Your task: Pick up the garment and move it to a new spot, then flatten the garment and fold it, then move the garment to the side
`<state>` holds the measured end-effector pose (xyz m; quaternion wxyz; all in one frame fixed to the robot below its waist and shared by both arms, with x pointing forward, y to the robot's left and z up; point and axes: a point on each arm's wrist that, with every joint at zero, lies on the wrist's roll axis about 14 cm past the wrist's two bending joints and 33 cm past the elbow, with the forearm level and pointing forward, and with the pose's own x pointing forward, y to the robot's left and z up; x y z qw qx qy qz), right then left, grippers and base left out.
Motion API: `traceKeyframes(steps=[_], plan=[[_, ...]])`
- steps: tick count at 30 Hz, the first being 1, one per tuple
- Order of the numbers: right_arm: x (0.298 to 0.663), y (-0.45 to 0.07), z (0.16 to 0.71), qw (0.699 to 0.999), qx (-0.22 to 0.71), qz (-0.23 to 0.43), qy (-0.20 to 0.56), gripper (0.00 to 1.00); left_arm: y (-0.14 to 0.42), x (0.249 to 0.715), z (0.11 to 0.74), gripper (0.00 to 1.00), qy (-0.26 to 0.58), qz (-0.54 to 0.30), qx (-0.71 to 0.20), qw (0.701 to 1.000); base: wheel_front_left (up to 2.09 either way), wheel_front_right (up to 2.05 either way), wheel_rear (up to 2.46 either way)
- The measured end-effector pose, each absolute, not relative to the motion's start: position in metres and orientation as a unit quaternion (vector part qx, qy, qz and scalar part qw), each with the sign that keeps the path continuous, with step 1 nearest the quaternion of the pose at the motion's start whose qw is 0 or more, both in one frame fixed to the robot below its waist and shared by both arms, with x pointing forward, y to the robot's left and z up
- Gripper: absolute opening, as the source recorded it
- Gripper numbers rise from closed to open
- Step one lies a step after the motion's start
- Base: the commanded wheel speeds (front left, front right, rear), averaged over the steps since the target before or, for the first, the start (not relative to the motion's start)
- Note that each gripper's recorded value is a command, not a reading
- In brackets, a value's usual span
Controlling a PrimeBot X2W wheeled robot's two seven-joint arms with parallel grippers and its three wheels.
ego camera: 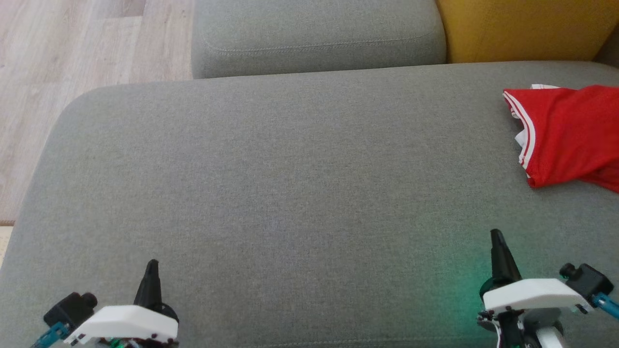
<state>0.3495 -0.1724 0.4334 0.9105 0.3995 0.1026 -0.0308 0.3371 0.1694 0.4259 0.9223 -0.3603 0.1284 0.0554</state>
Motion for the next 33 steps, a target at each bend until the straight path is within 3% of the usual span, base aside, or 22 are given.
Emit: traceKeyframes(steps=[33], plan=[[0.363, -0.189, 0.451, 0.830, 0.551, -0.053, 0.073, 0.00, 0.177, 0.354, 0.442, 0.00, 0.105, 0.057, -0.532, 0.838, 0.00, 0.00, 0.00]])
